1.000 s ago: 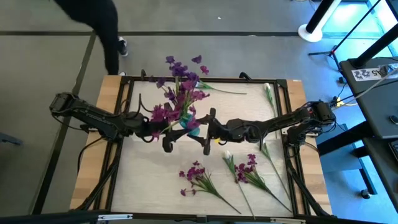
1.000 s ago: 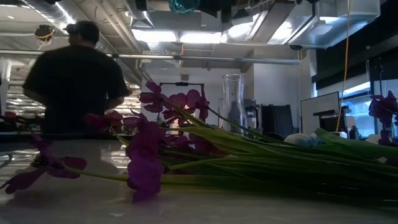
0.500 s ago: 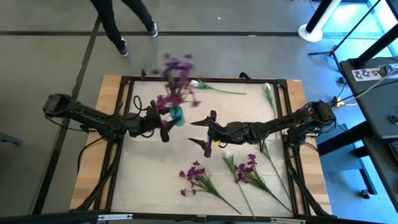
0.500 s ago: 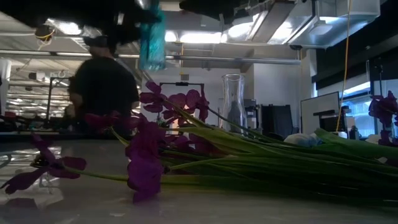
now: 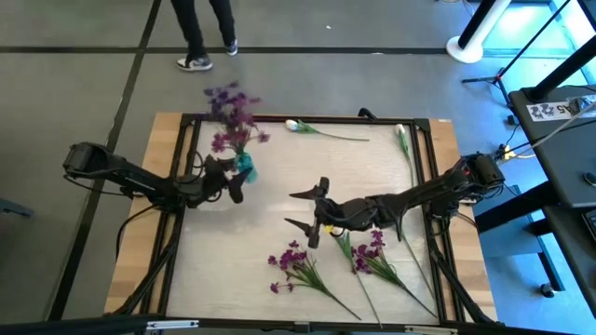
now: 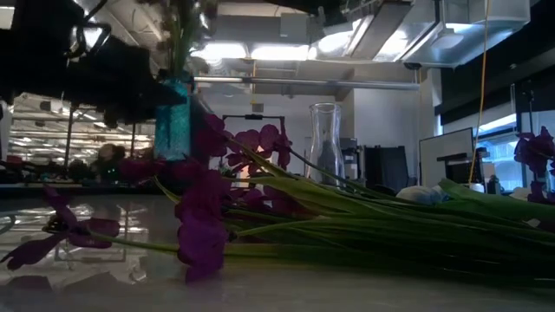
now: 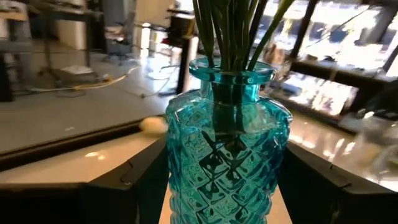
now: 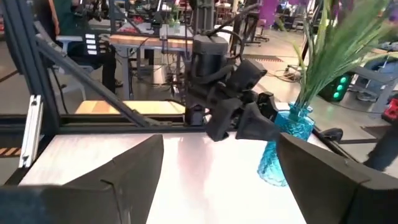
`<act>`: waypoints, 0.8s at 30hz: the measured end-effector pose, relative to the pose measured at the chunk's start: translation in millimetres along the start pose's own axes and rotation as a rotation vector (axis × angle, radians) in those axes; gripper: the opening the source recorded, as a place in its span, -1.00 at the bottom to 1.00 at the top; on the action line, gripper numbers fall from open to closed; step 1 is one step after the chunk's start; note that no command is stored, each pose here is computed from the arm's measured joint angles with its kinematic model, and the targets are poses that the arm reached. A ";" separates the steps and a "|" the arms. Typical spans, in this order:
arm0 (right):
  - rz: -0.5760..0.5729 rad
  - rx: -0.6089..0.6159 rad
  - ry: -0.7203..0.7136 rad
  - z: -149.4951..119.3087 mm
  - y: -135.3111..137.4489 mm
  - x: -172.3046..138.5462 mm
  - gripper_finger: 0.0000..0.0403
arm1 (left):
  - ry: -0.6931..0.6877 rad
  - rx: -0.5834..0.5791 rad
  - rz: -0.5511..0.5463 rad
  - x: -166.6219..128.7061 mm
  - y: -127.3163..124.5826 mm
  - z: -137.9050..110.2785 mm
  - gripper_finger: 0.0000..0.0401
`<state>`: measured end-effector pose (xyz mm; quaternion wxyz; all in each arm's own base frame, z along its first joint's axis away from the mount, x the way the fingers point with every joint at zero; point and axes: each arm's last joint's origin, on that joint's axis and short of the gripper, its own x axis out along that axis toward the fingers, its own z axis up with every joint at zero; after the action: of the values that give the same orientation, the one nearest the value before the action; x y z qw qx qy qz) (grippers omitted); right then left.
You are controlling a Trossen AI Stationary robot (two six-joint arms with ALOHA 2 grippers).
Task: Sort flowers into vase by color
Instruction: Adjust the blue flower vase
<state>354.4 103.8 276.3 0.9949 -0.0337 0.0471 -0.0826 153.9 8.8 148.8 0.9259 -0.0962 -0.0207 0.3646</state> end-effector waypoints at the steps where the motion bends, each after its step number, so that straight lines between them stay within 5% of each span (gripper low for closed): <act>1: 0.000 -0.001 0.001 -2.0 0.8 1.5 0.55 | 0.003 -0.001 0.012 -0.2 2.1 -1.6 0.21; 14: -0.044 -0.007 0.009 -10.2 2.4 7.1 0.55 | -0.054 -0.094 0.380 6.8 20.5 -9.2 0.21; 24: -0.044 -0.010 0.008 -9.9 2.2 7.1 0.55 | -0.045 -0.118 0.480 17.3 19.7 -26.5 0.21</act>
<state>360.8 104.2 265.6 0.9925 -0.0396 0.0506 -0.1044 156.2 30.2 118.4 0.8050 -0.1441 -0.0390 0.5743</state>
